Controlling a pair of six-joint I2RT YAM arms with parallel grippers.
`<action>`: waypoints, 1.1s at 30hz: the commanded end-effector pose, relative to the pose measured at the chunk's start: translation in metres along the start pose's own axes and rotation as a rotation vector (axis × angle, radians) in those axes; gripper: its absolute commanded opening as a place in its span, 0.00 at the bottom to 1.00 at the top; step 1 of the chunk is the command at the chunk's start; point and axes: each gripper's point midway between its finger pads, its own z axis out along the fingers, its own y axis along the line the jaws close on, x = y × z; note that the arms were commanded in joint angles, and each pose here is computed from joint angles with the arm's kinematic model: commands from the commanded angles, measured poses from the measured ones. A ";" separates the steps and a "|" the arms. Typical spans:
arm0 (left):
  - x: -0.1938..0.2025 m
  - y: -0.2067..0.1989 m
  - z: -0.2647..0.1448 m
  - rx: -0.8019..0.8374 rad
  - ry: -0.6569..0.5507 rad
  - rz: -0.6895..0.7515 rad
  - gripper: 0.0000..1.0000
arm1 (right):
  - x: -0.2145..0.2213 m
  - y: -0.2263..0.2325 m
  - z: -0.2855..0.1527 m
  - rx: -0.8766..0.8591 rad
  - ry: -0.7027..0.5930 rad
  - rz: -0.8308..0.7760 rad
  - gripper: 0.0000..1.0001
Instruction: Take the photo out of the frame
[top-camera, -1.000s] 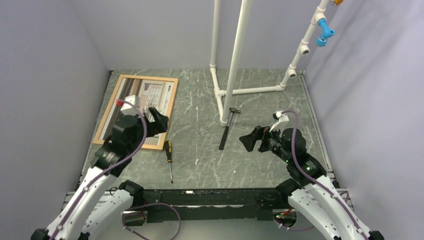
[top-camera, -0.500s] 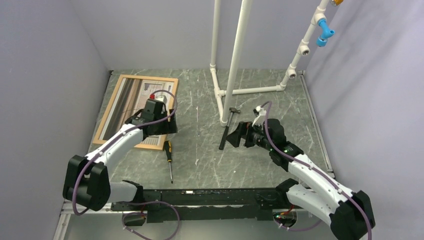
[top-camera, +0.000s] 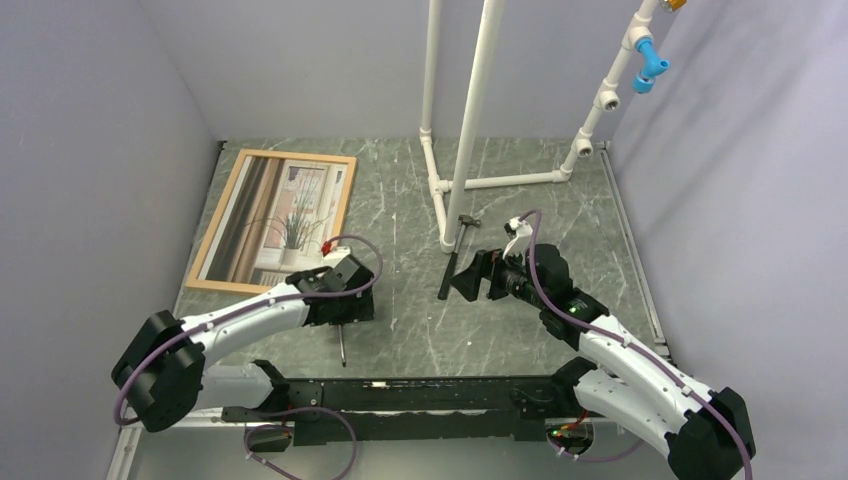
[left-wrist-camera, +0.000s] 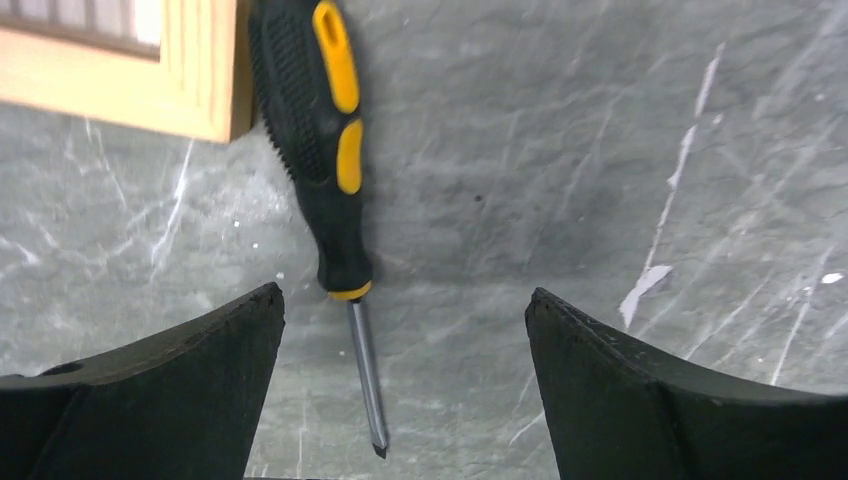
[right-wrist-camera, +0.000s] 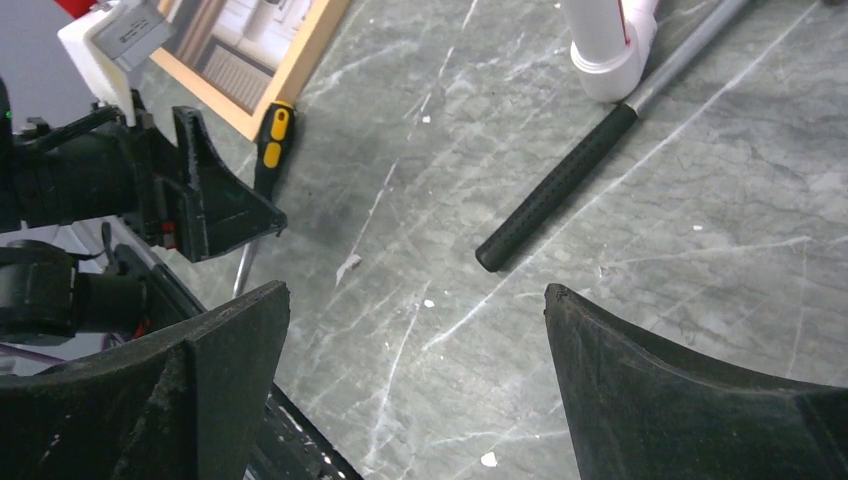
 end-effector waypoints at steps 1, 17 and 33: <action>0.005 0.000 0.002 0.027 -0.032 -0.083 0.94 | -0.015 0.004 -0.003 0.006 -0.028 -0.053 1.00; 0.024 -0.035 0.049 0.129 0.035 -0.006 0.55 | -0.012 -0.001 -0.013 0.033 -0.047 -0.020 1.00; 0.010 -0.151 0.070 0.309 0.080 0.147 0.21 | 0.013 -0.030 -0.004 0.126 0.007 -0.063 1.00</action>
